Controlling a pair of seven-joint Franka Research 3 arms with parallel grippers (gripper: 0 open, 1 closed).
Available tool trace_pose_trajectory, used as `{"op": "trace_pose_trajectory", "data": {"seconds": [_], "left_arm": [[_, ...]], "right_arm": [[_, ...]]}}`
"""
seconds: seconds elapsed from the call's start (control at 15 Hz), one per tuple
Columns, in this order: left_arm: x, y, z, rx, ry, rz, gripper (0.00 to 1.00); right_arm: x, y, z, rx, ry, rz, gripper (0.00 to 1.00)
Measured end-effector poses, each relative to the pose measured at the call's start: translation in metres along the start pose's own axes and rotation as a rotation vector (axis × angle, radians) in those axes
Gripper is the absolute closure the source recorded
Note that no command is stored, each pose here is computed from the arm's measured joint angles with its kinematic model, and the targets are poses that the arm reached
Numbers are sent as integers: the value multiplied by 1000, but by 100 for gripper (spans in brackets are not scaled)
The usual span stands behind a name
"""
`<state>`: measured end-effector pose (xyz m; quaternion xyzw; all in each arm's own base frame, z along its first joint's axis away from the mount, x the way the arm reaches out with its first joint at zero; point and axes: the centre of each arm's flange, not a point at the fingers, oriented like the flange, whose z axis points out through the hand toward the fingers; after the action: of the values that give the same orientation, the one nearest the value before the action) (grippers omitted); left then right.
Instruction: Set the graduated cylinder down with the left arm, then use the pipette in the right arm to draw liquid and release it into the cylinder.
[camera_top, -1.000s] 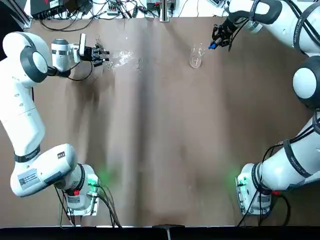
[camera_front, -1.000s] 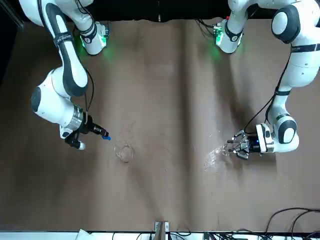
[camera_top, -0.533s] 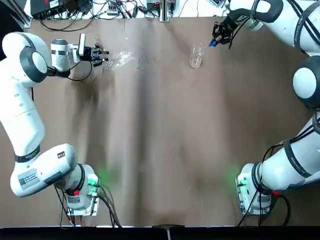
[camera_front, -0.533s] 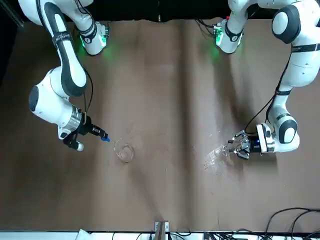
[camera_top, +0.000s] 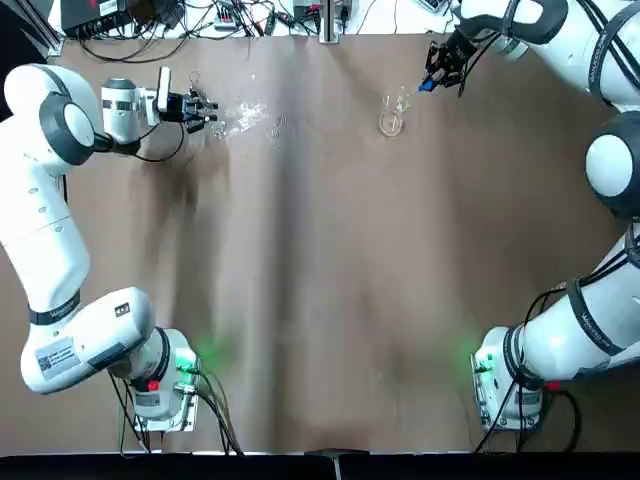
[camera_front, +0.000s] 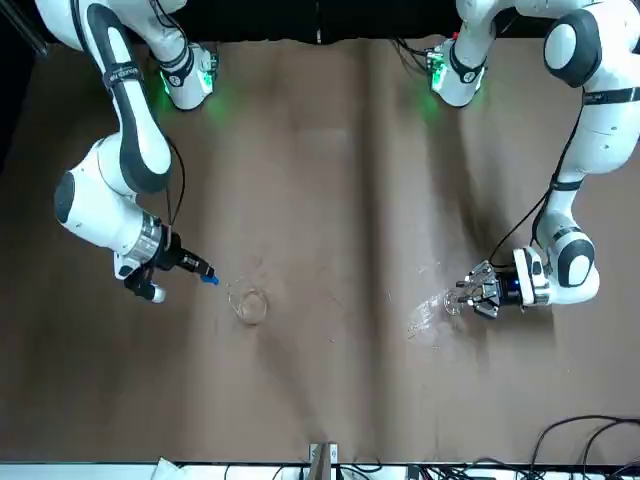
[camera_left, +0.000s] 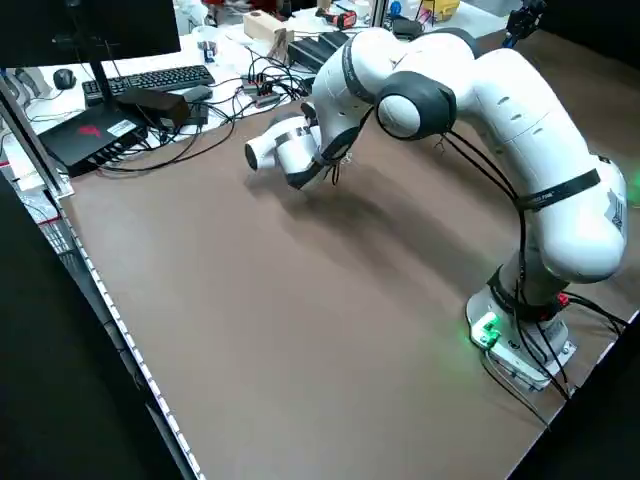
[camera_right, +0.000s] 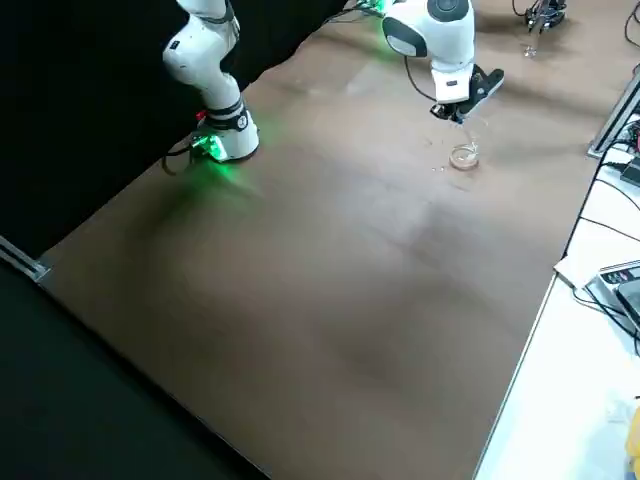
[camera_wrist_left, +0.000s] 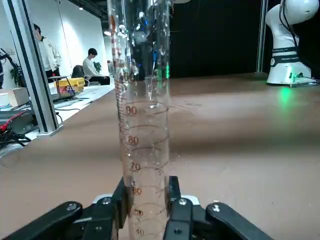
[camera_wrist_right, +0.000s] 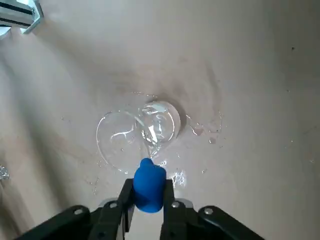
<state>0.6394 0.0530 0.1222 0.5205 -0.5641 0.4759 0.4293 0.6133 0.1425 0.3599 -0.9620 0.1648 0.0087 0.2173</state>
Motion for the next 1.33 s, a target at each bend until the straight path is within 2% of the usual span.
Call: {"op": "trace_pose_trajectory", "data": {"seconds": [0.33,0.67,1.0,1.33], "left_arm": [[7,-5,8,-8,9,-64,66],[28,-17,47,-38,40,-51,66],[56,-28,144,-81,20,-22,66],[94,-23,252,-91,12,-4,66]], "right_arm": [[-1,-1,-2,-4,-35,-2,73],[-1,-3,-15,-3,-74,-4,73],[0,-9,-33,5,-86,-15,73],[3,-12,-50,14,-83,-18,73]]}}
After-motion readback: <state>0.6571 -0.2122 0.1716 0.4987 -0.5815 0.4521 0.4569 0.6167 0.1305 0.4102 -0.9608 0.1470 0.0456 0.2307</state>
